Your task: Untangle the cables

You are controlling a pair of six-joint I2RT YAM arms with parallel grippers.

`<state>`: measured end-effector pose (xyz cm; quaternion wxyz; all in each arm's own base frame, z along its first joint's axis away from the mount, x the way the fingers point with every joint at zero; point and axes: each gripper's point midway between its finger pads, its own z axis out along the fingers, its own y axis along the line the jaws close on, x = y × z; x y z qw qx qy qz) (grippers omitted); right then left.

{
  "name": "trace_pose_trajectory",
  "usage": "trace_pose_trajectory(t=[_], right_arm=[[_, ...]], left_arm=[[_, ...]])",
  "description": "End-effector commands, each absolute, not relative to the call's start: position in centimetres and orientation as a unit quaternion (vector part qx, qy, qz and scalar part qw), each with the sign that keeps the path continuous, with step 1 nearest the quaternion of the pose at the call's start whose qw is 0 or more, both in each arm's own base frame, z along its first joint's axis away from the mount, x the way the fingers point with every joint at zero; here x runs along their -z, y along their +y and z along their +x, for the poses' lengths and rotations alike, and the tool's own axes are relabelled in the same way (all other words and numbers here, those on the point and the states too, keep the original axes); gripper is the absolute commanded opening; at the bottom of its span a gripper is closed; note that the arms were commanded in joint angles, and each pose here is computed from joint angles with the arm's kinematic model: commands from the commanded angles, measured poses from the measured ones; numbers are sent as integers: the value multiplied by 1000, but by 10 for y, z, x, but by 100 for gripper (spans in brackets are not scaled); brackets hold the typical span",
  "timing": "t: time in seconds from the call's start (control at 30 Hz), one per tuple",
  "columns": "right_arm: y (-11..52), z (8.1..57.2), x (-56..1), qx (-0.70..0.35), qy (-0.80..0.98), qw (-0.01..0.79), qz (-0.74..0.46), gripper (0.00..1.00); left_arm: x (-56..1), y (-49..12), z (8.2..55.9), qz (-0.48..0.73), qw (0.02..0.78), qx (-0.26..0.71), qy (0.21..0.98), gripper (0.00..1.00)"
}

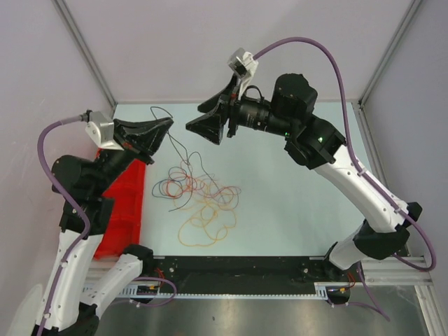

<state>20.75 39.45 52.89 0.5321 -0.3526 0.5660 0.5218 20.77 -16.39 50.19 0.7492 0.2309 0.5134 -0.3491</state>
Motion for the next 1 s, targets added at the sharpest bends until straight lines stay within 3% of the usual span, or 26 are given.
trace_pose_trajectory(t=[0.0, 0.2, 0.67, 0.83, 0.97], right_arm=[[327, 249, -559, -442, 578, 649, -222, 77], [259, 270, -513, -385, 622, 669, -130, 80], [182, 275, -331, -223, 798, 560, -21, 81], [174, 261, -284, -208, 832, 514, -6, 90], [159, 244, -258, -222, 838, 493, 72, 100]], left_arm=[[-520, -134, 227, 161, 786, 278, 527, 0], [-551, -108, 240, 110, 811, 219, 530, 0], [-586, -50, 303, 0, 835, 45, 548, 0], [-583, -19, 333, -78, 832, -15, 549, 0], [-575, 7, 356, -125, 820, -44, 557, 1]])
